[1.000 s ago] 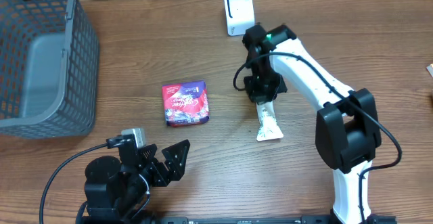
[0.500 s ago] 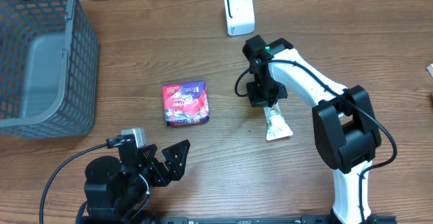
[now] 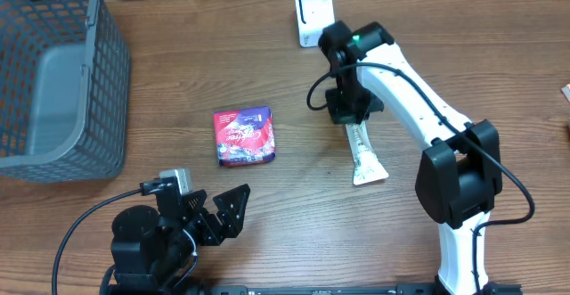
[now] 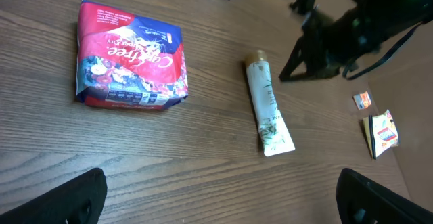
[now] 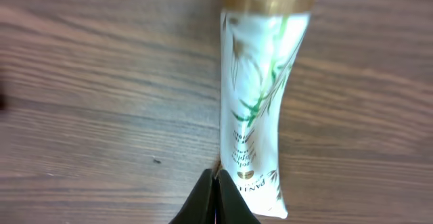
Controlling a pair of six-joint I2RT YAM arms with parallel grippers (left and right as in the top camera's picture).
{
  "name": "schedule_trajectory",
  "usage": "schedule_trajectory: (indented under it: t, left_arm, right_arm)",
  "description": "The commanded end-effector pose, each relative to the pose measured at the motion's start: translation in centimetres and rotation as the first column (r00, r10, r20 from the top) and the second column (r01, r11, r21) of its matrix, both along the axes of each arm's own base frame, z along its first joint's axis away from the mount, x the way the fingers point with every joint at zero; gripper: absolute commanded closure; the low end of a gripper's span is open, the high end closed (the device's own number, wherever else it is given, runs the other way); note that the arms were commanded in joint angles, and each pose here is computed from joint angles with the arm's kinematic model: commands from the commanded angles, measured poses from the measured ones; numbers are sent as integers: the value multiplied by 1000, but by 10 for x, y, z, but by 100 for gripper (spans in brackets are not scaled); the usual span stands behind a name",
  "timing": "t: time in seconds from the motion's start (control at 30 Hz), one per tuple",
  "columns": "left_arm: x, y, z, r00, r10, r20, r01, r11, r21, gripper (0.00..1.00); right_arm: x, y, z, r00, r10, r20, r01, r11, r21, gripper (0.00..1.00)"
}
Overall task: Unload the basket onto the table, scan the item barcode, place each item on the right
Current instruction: 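Lift the tube upright with the right gripper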
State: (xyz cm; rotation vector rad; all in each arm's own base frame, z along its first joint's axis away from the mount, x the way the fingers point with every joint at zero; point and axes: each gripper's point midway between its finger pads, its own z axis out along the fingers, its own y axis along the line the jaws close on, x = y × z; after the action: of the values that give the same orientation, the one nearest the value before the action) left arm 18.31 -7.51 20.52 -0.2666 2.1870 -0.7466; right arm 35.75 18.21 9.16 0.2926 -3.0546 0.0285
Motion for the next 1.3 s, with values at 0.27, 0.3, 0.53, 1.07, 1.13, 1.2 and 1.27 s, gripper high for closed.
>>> schedule_trajectory:
  t: [0.27, 0.3, 0.53, 1.07, 1.13, 1.2, 1.27]
  left_arm:
    - [0, 0, 4, 1000, 4, 7, -3, 1000, -12, 0]
    - [0, 0, 4, 1000, 4, 7, -3, 1000, -12, 0]
    - [0, 0, 4, 1000, 4, 7, -3, 1000, -12, 0]
    - [0, 0, 4, 1000, 4, 7, -3, 1000, -12, 0]
    - [0, 0, 4, 1000, 4, 7, -3, 1000, -12, 0]
    - [0, 0, 4, 1000, 4, 7, -3, 1000, -12, 0]
    - [0, 0, 4, 1000, 4, 7, -3, 1000, -12, 0]
  right_arm:
    - [-9, -15, -26, 1000, -2, -12, 1, 998, -69, 96]
    - [-9, -15, -29, 1000, -2, -13, 1, 998, -70, 96]
    - [-10, -21, -40, 1000, 2, -10, -3, 995, -97, 96]
    - [-3, -20, -58, 1000, -6, 28, 8, 997, -78, 96]
    - [-4, -22, -62, 1000, -9, 25, 11, 997, -81, 96]
    - [-4, -25, -67, 1000, -11, 28, 14, 996, -88, 96]
    - [-3, -28, -71, 999, -14, 32, 16, 996, -92, 96]
